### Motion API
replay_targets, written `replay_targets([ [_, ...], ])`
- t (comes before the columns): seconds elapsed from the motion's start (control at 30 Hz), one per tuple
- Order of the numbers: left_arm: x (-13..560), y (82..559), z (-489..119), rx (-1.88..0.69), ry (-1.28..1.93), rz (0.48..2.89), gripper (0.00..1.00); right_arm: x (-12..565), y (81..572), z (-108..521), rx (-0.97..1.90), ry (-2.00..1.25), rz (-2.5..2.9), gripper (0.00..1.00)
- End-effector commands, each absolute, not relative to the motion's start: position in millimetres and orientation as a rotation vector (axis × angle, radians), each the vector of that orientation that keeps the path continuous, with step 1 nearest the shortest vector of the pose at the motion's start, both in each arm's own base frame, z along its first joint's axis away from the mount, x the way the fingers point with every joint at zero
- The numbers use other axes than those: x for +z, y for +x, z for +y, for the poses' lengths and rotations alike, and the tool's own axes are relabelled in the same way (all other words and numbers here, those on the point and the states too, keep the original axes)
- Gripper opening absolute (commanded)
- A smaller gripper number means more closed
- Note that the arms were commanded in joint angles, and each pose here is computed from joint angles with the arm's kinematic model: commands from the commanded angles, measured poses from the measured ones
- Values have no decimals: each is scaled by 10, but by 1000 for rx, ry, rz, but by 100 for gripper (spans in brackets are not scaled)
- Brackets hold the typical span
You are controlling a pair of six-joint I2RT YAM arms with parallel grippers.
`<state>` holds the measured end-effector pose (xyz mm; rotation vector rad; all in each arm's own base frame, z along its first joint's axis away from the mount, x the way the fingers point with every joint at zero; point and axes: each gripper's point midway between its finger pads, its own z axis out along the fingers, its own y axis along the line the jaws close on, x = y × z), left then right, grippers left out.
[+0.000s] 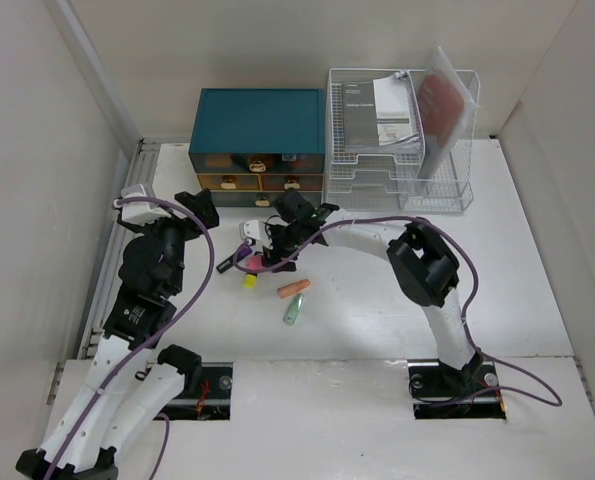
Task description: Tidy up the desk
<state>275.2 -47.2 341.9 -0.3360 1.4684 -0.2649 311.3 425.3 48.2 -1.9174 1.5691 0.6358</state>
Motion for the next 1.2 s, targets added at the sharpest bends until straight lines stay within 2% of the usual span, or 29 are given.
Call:
replay_targets([
  [0.0, 3566, 2731, -465, -289, -339, 1411, 96, 533, 3184, 4336, 628, -1876, 1577, 72],
  [0.1, 3523, 2739, -485, -292, -330, 1421, 95, 543, 3192, 4349, 631, -1864, 1581, 55],
  [0.13, 3530, 2759, -510, -300, -323, 1420, 95, 504, 3172, 4327, 633, -1869, 1590, 45],
  [0.2, 3459, 2792, -550, -308, -317, 1441, 94, 501, 3157, 4316, 637, -1854, 1595, 35],
  [0.33, 3363, 2866, -623, -310, -293, 1480, 91, 667, 3103, 4256, 634, -1843, 1576, 24],
  [0.43, 3361, 2887, -672, -332, -284, 1482, 85, 813, 3008, 4202, 659, -1849, 1572, 12],
  [0.57, 3223, 2977, -755, -341, -270, 1526, 79, 1414, 2914, 4107, 650, -1785, 1506, 8],
  [0.6, 3212, 2996, -815, -367, -257, 1532, 79, 1538, 2961, 4066, 606, -1752, 1513, 2],
  [0.63, 3190, 3024, -853, -375, -245, 1540, 79, 1613, 2982, 4015, 576, -1723, 1531, 0],
  [0.83, 2691, 3396, -1196, -460, -177, 1729, 77, 2376, 3271, 3648, 464, -1410, 1620, 0],
  [1.0, 2547, 3602, -1179, -440, -204, 1786, 75, 2842, 3318, 3360, 539, -1240, 1632, 0],
  [1.17, 2357, 3849, -975, -365, -248, 1809, 68, 3401, 3310, 3051, 653, -1069, 1586, 0],
])
